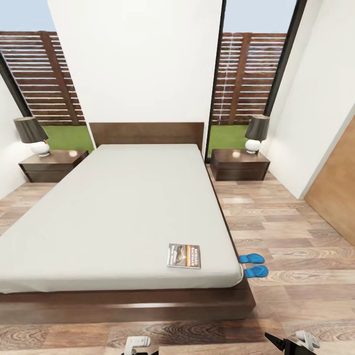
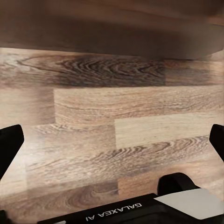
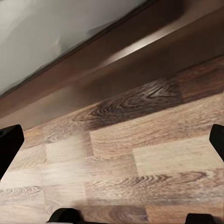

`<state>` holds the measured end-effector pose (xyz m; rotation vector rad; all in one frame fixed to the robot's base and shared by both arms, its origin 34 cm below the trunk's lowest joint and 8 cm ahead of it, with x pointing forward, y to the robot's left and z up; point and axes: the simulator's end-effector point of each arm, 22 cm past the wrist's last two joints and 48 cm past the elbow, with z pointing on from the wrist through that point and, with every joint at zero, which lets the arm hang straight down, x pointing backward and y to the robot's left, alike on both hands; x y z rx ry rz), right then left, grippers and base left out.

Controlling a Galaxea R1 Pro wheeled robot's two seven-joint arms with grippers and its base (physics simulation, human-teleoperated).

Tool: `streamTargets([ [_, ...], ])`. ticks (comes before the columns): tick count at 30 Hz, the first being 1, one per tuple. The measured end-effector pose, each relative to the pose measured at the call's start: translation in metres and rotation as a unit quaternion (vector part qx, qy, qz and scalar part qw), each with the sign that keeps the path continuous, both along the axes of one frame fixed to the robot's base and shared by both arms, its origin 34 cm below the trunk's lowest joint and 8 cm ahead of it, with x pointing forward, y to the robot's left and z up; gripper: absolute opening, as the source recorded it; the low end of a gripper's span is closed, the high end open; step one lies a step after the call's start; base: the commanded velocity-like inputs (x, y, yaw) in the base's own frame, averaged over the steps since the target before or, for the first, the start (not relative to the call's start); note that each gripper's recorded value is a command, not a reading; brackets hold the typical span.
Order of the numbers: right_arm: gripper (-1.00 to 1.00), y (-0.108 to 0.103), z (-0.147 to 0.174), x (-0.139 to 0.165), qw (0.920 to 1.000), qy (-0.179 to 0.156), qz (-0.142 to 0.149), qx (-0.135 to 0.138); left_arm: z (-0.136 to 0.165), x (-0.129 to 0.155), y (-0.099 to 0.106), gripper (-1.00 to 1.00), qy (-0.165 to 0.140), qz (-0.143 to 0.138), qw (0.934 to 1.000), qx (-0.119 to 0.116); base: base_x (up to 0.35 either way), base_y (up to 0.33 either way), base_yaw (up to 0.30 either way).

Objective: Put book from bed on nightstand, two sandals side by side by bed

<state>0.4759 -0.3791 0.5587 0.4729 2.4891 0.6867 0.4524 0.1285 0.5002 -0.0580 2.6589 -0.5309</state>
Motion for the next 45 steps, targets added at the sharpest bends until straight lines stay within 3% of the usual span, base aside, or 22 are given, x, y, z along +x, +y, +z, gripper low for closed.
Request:
streamTargets([
  [17, 1.0, 0.0, 0.016, 0.0, 1.0, 0.0, 0.0, 0.0, 0.018, -0.001, -0.011, 1.0, 0.001, -0.002, 1.0, -0.009, 0.005, 0.0, 0.0],
  [45, 1.0, 0.0, 0.057, -0.002, 1.0, 0.001, 0.0, 0.0, 0.059, -0.003, -0.012, 1.0, 0.001, -0.002, 1.0, -0.009, 0.0, 0.0, 0.0],
])
